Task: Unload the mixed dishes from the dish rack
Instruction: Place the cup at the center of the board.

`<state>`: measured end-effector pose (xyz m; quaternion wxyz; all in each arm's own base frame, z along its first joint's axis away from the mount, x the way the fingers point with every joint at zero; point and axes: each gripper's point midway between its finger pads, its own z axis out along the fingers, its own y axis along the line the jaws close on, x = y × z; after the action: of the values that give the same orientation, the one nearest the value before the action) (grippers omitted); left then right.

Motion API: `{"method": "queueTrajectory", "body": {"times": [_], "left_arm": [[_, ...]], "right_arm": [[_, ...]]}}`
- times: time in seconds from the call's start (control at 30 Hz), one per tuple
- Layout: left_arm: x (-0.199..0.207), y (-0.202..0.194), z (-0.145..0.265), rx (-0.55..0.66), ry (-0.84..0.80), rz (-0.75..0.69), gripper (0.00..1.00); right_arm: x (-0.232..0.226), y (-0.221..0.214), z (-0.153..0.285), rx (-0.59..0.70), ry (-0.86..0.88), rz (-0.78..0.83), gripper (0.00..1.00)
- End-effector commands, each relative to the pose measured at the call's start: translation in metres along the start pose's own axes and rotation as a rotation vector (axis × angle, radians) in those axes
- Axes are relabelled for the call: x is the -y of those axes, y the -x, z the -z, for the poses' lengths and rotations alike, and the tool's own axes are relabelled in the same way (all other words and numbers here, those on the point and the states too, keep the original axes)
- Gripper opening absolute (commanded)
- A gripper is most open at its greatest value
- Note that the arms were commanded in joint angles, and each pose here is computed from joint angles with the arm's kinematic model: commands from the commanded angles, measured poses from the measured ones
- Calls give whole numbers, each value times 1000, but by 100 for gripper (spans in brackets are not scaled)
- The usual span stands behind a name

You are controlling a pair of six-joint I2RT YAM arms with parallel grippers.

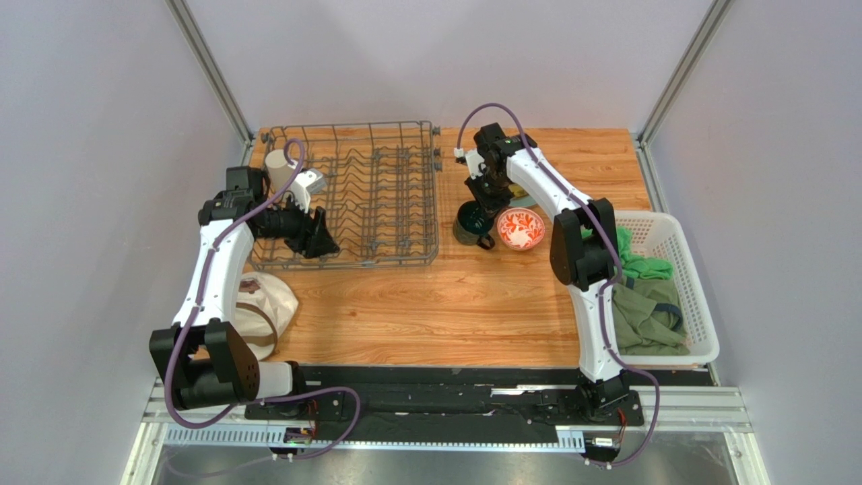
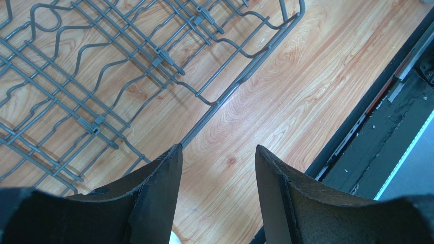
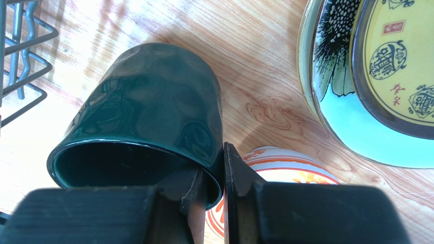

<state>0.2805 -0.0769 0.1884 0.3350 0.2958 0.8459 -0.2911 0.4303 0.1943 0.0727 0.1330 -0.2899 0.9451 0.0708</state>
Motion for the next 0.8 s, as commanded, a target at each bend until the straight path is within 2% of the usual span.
{"method": "queueTrajectory", "body": {"times": [0.0, 0.77], "left_arm": [[1, 1, 0, 17, -13, -33, 63], [1, 1, 0, 17, -13, -33, 63]], "right_arm": [[-1, 11, 7, 37, -7, 16, 17], [-1, 19, 16, 57, -21, 27, 30]]}}
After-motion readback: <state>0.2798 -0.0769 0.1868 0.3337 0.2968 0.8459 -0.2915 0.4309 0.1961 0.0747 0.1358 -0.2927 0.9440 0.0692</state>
